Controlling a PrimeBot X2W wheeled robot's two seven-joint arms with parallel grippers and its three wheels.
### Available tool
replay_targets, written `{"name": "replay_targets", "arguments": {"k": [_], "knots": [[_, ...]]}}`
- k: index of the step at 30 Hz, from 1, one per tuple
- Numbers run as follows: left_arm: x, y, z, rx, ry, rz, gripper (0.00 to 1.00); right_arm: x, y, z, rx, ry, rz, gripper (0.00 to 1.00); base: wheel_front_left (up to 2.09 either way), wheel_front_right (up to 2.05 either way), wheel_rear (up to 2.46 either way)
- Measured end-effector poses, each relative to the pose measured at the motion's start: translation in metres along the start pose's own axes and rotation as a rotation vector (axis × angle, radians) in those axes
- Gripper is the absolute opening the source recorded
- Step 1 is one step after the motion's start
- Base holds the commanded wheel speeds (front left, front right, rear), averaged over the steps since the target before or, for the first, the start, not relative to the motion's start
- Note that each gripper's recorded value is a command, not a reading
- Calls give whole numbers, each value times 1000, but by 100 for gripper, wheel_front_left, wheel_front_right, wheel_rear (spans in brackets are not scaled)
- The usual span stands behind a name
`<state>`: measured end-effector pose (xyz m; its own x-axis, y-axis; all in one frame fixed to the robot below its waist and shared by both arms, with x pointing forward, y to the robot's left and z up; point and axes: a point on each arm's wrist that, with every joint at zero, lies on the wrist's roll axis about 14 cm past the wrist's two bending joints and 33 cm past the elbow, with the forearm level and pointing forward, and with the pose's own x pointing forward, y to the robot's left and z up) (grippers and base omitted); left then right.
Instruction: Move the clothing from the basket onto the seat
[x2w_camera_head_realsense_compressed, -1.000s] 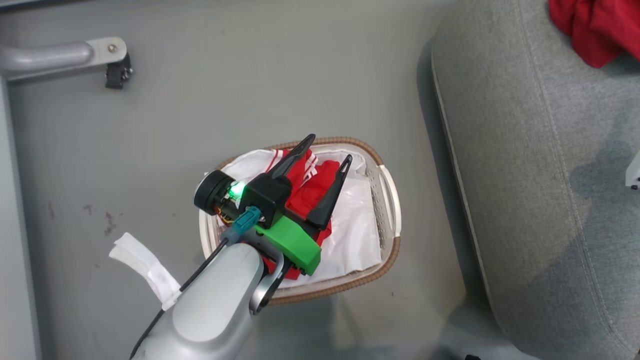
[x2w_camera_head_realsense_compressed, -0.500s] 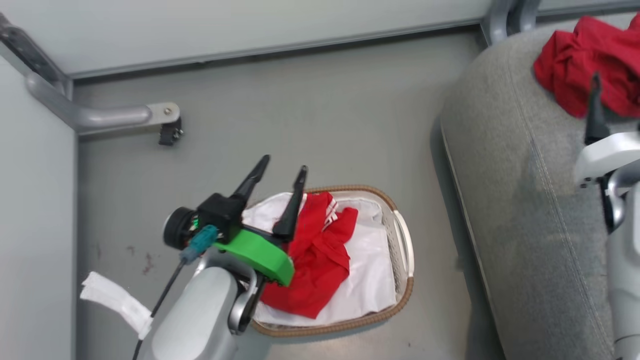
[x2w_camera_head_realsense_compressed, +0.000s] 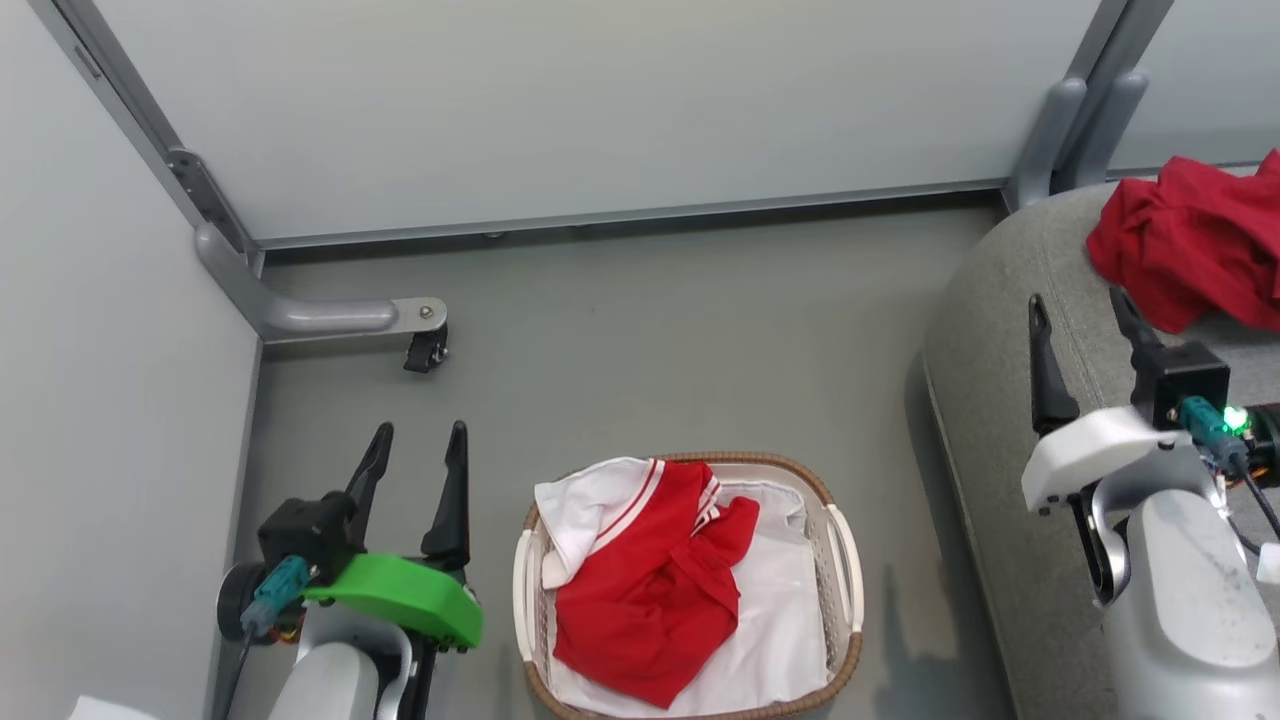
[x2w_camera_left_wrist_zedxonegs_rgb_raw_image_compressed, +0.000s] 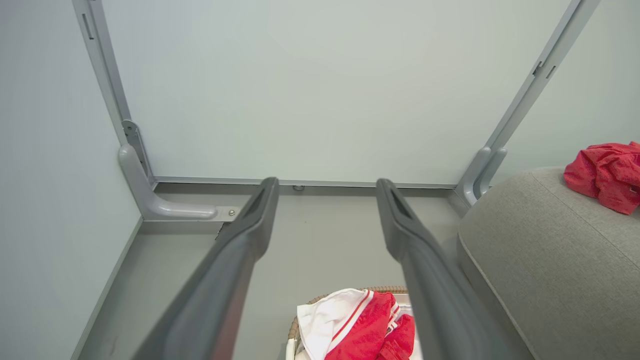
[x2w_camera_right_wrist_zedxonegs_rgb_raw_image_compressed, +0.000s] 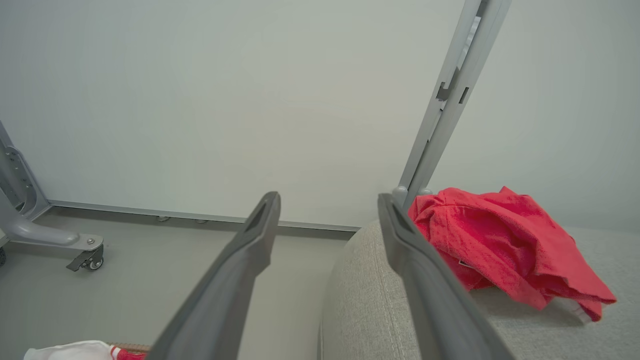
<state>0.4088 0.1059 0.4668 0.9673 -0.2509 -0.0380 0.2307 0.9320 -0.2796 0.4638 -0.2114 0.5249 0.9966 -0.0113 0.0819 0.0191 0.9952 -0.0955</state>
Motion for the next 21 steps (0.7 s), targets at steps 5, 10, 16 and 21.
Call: {"name": "replay_targets", "arguments": {"k": [5,10,16,21], "knots": [[-27,19,-1,5,-4,74,100,-22,15,-7,59,17,30,100,0,0,0],[-44,27,2,9,-18,113,100,-36,32,-7,131,17,70,100,0,0,0],[-53,29,4,6,-30,124,100,-52,47,-14,182,34,108,100,0,0,0],[-53,28,6,5,-35,123,100,-61,54,-23,194,61,123,100,0,0,0]]}}
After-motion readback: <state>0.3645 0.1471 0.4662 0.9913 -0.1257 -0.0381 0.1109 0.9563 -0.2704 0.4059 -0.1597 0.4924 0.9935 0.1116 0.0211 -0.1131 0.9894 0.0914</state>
